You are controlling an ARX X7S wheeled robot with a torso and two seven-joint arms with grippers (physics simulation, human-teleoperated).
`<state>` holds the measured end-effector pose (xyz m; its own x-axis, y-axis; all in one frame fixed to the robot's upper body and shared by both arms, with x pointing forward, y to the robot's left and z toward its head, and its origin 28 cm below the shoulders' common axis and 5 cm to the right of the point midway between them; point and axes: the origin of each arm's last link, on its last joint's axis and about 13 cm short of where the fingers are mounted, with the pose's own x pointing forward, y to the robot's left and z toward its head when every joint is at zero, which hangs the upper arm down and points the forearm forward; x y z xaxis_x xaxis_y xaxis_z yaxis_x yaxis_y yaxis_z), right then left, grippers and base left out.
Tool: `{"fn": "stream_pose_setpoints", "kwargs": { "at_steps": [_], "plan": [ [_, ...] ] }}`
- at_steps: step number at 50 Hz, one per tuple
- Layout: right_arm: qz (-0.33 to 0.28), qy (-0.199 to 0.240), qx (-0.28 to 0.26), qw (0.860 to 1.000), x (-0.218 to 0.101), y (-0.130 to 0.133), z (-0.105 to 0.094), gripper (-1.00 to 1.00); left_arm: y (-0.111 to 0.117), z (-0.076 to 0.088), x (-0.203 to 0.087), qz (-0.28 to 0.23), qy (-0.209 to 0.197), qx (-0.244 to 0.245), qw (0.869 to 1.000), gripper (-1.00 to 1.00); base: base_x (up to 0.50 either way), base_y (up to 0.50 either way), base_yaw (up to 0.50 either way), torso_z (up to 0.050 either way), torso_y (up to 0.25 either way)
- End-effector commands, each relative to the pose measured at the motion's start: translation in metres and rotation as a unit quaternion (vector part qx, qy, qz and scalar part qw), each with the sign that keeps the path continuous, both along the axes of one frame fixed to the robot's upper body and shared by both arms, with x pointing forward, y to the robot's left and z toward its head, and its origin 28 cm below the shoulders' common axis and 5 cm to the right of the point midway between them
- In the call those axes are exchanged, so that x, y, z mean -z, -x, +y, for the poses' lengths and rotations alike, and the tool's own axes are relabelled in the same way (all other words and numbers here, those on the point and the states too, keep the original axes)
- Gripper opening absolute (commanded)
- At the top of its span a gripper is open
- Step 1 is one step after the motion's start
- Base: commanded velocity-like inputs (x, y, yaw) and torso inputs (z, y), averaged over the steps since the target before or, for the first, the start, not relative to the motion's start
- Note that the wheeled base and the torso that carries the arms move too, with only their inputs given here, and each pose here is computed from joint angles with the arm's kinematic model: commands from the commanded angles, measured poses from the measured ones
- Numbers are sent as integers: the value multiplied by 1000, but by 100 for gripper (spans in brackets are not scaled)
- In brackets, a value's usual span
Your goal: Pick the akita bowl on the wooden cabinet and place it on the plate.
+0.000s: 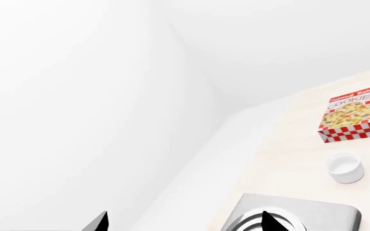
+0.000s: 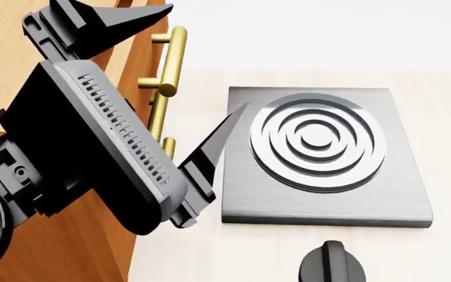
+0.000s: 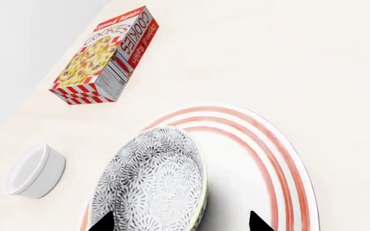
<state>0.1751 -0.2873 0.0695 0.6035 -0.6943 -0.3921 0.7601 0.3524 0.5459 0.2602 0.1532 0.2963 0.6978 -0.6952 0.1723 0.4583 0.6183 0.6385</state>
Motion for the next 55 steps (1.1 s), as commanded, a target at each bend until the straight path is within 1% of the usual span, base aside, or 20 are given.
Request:
{"fn": "stream_pose_setpoints", "kwargs": {
  "at_steps": [1, 15, 20, 29, 38, 47, 55],
  "plan": [
    [-9, 16, 2, 1000, -8, 8, -1, 100, 2, -3, -3, -7, 6, 17, 1000, 100, 0, 0, 0, 0, 0],
    [-12, 26, 7, 1000, -16, 18, -4, 100, 2, -2, -6, -9, 5, 16, 1000, 100, 0, 0, 0, 0, 0],
    [-22, 42, 2, 999, -30, 19, -2, 100, 2, -3, -6, -9, 6, 17, 1000, 100, 0, 0, 0, 0, 0],
    [-60, 87, -24, 994, -65, 16, 9, 100, 3, -2, -5, -8, 7, 16, 1000, 100, 0, 0, 0, 0, 0],
    [-118, 144, -62, 981, -108, 9, 26, 100, 3, -1, -4, -7, 8, 15, 1000, 100, 0, 0, 0, 0, 0],
    [-153, 170, -80, 970, -133, 10, 35, 100, 4, 0, -4, -8, 9, 14, 1000, 100, 0, 0, 0, 0, 0],
    [-200, 194, -121, 953, -165, 9, 53, 100, 4, 0, -5, -9, 10, 14, 1000, 100, 0, 0, 0, 0, 0]
  ]
}}
